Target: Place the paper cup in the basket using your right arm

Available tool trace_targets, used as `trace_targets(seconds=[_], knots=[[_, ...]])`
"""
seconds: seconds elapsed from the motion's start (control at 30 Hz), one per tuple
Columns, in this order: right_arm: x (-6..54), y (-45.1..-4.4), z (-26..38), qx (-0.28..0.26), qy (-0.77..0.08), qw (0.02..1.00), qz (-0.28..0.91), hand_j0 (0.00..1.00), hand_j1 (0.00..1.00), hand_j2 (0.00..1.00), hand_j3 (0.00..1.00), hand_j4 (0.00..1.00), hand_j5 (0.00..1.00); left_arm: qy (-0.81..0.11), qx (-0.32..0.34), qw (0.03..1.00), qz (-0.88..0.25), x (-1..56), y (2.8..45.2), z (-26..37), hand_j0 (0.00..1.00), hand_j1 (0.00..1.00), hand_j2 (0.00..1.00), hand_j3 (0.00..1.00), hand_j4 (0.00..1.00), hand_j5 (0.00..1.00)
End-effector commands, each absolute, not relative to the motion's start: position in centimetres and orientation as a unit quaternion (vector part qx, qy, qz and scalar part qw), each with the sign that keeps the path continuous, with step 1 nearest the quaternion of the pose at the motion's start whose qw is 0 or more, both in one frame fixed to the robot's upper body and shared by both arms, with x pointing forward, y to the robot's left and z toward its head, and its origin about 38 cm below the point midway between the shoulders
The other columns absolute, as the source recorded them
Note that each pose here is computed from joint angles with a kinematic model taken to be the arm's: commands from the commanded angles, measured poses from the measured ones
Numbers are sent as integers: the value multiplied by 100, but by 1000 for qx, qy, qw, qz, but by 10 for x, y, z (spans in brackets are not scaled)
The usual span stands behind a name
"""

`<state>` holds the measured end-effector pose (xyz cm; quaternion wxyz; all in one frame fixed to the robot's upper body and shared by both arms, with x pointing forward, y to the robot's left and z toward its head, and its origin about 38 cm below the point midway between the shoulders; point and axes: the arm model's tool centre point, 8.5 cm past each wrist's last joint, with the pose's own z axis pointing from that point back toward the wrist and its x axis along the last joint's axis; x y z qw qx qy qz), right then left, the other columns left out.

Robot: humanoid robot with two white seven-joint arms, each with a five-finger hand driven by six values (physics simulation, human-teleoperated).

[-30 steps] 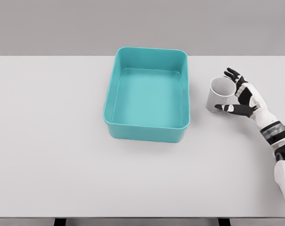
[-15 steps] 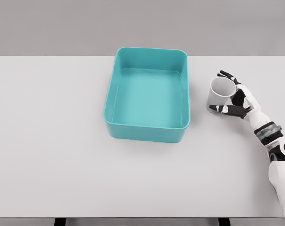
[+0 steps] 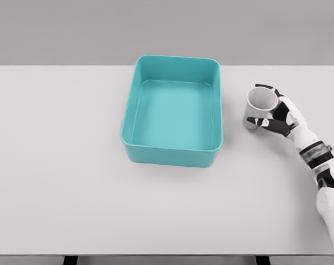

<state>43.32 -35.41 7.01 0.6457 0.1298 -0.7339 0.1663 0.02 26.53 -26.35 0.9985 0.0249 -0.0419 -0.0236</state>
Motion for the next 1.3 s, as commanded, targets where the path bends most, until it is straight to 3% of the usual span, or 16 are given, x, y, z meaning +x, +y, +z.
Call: trace_targets(seconds=[0.0,0.47,1.27], knots=[[434,-355,73,129,-736,643,167,60,60,60,60,60,60,-42,25,999,-24,0,265,-263,100,100,100,100,100,100],[438,-358,114,108,-758,605,217,55,55,55,55,55,55,-41,25,999,-24,0,265,-263,100,100,100,100,100,100],[476,-253,187,42,-731,498,465,54,54,54,54,54,54,-42,25,999,-24,0,265,-263,100,100,100,100,100,100]])
